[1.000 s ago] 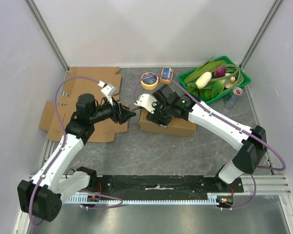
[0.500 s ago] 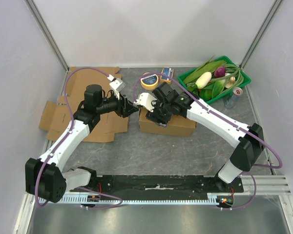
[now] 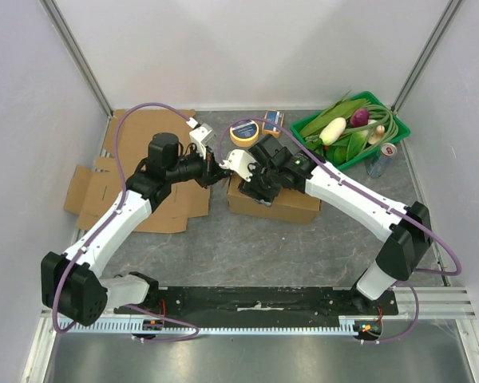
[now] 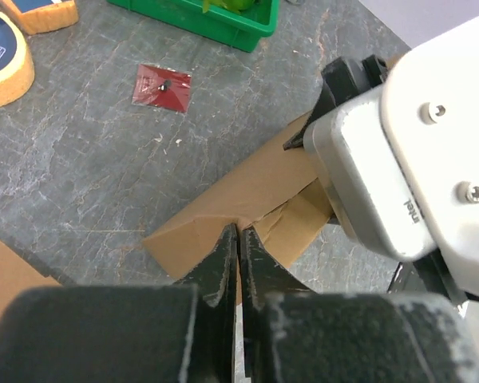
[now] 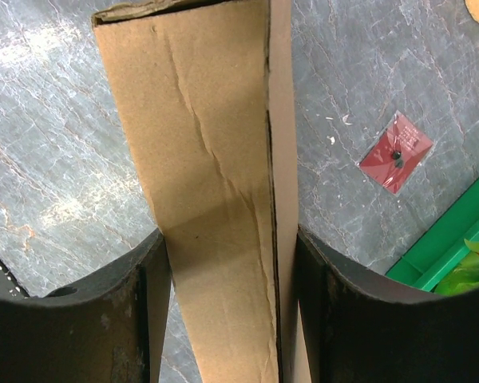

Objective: Fold the paper box

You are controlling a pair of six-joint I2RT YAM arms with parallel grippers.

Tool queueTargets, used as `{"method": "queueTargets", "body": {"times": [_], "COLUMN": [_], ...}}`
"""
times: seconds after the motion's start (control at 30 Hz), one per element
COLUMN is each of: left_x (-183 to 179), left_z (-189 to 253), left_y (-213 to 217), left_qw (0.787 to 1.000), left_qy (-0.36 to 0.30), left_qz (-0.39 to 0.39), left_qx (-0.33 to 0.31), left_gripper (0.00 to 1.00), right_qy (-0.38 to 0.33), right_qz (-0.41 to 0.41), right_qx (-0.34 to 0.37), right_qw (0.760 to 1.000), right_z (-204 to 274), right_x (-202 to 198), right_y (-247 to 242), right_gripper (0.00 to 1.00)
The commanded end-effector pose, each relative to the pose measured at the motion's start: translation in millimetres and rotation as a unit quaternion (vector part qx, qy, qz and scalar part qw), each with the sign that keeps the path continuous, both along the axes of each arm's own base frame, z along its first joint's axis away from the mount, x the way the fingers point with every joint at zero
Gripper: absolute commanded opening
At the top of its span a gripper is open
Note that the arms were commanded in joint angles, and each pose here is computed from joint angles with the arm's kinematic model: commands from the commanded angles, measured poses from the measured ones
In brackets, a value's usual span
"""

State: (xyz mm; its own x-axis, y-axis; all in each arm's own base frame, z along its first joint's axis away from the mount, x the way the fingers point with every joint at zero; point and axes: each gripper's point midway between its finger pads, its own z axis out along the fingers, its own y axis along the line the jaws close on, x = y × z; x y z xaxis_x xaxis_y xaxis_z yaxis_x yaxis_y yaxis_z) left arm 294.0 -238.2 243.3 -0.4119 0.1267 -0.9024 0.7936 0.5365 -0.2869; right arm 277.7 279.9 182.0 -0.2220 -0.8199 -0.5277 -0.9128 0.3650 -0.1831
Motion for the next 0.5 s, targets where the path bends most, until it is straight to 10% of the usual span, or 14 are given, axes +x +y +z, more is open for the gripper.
{"method": "queueTargets", "body": {"times": [0.0,0.17,0.27,0.47], "left_x": [-3.0,0.2,3.3,5.9], "left_z": [19.5,21.4,9.7,0.7], "left_y": [-7.9,-7.2,0.3,6.1], "left_qw": [0.998,0.996,0.997,0.997], "left_qy": [0.041,0.056,0.043,0.019], "left_qz": [0.031,0.052,0.068,0.068], "left_qx": [-0.033,-0.036,-0.011,0.016], "left_gripper": [0.02,0.06,0.37,0.4], "right_qy": [0.04,0.04,0.041,0.041], "right_qz": [-0.028,-0.025,-0.022,-0.013], "right_qx": [0.03,0.031,0.035,0.049], "right_qw": [0.998,0.998,0.998,0.998], "right_z": [-19.0,-19.9,-17.3,-11.8], "right_x": [-5.2,-5.5,-6.9,-9.3], "right_y": [11.9,12.9,12.8,16.9], "right_gripper": [0.5,0.5,0.5,0.5]}}
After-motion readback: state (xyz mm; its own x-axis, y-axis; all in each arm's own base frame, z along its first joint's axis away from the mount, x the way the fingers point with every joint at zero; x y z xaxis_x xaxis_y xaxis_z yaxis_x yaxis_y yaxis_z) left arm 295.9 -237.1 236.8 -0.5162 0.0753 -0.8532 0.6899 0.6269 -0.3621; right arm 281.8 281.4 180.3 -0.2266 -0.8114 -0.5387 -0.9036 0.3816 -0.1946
